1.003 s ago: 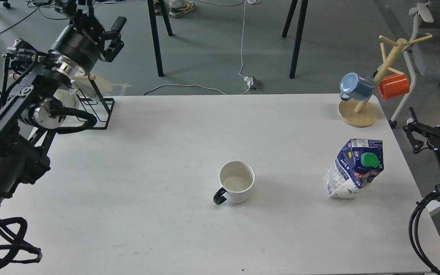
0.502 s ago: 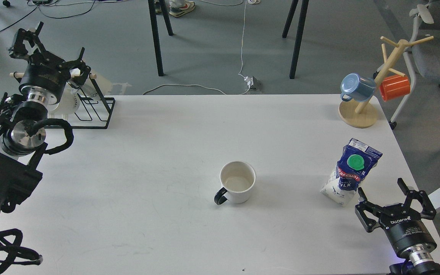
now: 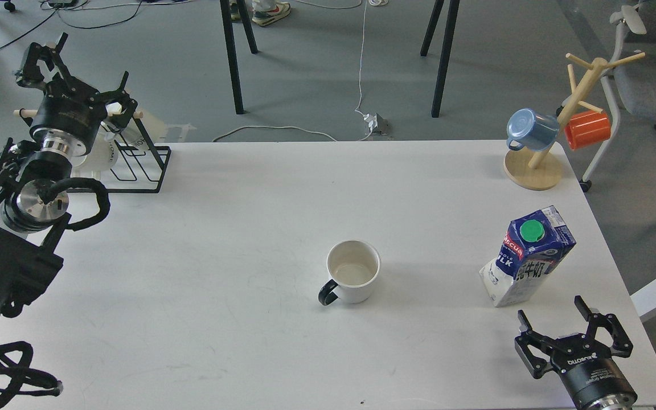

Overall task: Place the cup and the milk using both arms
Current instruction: 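Move the right gripper down toward the milk carton, then grasp the blue-and-white milk carton with the right gripper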

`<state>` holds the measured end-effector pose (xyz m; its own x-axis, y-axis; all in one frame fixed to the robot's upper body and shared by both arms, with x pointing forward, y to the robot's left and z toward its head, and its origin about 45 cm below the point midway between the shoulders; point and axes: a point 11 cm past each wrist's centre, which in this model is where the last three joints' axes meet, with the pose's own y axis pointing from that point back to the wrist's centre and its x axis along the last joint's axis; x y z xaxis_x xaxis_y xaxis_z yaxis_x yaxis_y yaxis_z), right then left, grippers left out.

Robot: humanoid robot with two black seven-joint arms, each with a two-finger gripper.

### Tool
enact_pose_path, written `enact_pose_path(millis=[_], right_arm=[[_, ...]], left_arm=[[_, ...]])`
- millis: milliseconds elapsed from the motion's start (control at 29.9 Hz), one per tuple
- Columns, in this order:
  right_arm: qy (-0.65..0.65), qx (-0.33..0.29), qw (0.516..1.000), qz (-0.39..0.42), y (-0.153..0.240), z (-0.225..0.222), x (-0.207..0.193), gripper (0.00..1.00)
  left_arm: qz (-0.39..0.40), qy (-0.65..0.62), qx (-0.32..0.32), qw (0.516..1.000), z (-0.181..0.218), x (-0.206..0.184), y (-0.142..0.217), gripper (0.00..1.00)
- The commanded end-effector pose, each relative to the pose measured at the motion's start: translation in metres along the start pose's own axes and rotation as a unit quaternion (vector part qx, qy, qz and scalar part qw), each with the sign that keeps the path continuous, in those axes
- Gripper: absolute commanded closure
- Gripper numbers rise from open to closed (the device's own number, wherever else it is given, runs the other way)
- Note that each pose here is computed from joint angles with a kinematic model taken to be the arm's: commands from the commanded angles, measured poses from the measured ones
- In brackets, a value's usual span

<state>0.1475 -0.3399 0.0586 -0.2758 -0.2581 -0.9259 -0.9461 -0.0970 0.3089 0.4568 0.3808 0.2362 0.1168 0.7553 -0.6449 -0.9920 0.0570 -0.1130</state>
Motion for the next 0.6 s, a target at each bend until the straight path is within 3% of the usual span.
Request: enact_pose_path(millis=[0,569], right_arm=[[-0.014,-0.003,1.0,-0.006,-0.002,0.014,-0.001,0.01],[-0.028,0.011,0.999,-0.042,-0.026,0.015,-0.021,0.01]], left_arm=[[0.001,-0.002,0.0,1.0,0.0,0.001,0.0,0.0],[0.007,-0.011,-0.001,1.0,0.006,0.009,0.005,0.0]])
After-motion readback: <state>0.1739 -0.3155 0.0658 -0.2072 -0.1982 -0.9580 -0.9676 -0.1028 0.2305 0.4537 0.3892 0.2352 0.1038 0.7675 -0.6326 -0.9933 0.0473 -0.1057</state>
